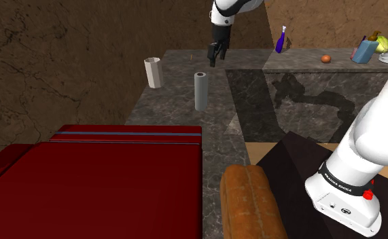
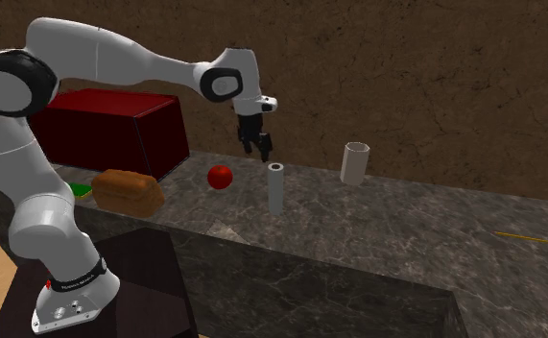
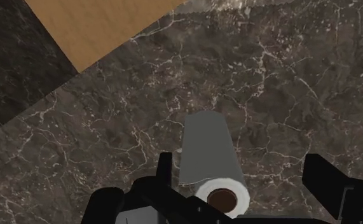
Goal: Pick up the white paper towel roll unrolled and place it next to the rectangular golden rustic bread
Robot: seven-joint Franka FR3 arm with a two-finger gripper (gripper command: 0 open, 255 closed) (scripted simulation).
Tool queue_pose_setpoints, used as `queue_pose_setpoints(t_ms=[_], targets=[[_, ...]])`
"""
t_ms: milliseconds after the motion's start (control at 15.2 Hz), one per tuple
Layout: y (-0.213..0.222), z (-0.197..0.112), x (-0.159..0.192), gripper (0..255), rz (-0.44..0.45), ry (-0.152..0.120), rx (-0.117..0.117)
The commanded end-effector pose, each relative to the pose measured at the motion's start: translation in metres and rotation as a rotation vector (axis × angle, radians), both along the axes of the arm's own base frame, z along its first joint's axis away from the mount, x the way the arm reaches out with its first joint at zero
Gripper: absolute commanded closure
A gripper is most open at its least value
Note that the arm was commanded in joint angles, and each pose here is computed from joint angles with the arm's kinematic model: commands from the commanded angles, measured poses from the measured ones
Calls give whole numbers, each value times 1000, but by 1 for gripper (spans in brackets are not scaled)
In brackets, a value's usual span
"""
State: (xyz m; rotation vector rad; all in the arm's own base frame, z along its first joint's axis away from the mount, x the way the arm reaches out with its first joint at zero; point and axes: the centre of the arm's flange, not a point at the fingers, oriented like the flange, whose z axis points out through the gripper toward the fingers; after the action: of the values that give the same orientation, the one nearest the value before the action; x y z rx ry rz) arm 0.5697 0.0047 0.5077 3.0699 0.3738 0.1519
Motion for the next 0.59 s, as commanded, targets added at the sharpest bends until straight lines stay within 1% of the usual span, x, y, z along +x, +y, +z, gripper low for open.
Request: queue_pose_setpoints(t_ms=[0, 462, 528], targets=[[2, -13, 22, 0, 36, 7, -2], [29, -60, 99, 0, 156, 33, -10], [31, -63, 104, 0, 164, 34, -10]])
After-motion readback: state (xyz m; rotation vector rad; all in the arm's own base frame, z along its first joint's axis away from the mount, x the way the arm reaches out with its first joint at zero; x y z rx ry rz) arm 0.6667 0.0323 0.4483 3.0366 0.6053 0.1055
